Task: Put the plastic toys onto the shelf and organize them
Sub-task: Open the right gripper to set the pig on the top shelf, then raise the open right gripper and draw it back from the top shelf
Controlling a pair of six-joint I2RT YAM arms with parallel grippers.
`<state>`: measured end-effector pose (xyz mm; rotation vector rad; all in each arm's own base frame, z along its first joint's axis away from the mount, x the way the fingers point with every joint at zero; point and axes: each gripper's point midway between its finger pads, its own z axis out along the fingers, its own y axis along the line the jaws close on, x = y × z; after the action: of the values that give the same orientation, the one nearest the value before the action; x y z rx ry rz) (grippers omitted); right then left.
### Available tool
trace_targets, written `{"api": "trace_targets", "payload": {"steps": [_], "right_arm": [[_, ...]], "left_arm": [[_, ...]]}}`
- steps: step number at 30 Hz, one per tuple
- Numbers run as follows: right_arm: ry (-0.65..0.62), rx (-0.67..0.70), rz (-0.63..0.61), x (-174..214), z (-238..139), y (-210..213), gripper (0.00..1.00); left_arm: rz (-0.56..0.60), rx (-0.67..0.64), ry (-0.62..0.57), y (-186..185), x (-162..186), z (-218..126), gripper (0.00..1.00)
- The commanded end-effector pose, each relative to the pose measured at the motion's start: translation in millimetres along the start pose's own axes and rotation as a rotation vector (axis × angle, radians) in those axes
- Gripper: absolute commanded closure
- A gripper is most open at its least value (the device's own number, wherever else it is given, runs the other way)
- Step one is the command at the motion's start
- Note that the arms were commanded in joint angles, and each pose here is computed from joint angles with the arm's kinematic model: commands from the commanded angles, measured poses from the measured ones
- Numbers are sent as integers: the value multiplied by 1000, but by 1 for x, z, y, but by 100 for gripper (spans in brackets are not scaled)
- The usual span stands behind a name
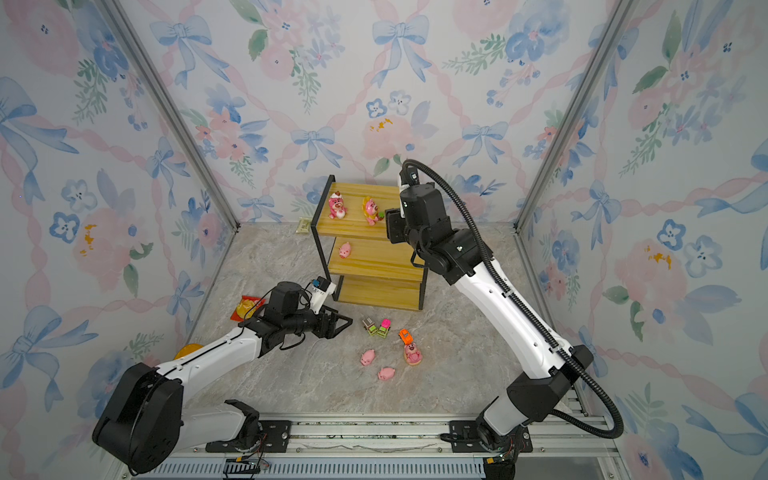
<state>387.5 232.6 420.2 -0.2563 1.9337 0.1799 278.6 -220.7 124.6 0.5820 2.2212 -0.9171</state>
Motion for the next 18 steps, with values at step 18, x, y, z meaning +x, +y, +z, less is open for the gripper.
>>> {"api": "trace_targets", "payload": {"steps": [18], "right_arm": [[-7,-102,-51,4,4,27,38]], "left_arm": [[5,0,-8,-2,-5,1,24]]}}
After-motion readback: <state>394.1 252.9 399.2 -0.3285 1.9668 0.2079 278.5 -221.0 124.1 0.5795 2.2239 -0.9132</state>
